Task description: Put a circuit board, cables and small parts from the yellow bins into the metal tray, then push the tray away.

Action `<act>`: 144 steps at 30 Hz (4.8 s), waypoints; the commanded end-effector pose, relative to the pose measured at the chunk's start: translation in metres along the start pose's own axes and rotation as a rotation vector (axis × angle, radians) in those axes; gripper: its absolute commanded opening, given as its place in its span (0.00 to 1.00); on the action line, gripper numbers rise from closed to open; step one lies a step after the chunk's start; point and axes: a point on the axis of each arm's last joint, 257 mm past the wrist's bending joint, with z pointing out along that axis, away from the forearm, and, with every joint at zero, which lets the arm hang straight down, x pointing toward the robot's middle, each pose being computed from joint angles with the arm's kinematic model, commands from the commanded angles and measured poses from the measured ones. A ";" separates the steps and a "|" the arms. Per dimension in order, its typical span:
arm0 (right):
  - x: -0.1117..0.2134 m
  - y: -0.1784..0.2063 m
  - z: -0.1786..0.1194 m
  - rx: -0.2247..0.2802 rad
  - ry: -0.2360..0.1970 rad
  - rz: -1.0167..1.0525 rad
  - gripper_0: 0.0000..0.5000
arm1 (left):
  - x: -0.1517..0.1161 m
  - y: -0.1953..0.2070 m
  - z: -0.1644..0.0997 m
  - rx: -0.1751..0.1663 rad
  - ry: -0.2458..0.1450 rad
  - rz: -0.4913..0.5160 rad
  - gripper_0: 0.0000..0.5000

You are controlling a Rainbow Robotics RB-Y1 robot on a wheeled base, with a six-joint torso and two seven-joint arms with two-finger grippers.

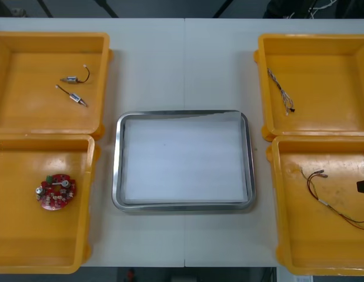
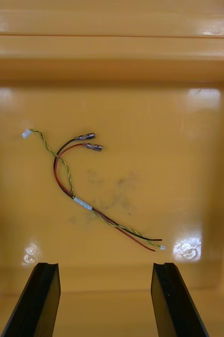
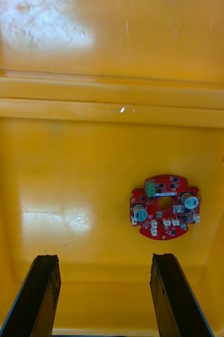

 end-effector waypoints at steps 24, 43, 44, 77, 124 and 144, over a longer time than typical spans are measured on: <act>0.001 -0.011 -0.014 0.048 -0.015 -0.014 1.00 | 0.016 -0.017 0.038 0.037 -0.030 0.075 1.00; 0.063 -0.001 0.013 0.014 0.140 -0.268 1.00 | 0.049 -0.032 0.091 0.058 -0.022 0.078 1.00; 0.064 -0.001 0.015 0.012 0.139 -0.278 1.00 | 0.050 -0.031 0.092 0.058 -0.020 0.075 1.00; 0.052 -0.006 0.093 -0.055 0.057 -0.585 1.00 | 0.072 -0.030 0.150 0.029 -0.015 0.080 1.00; 0.064 0.007 0.141 -0.066 0.016 -0.623 0.54 | 0.047 -0.017 0.109 -0.024 -0.028 0.057 0.00; 0.030 0.001 0.091 -0.030 -0.020 -0.625 0.00 | -0.004 -0.060 0.017 -0.003 -0.005 0.018 0.00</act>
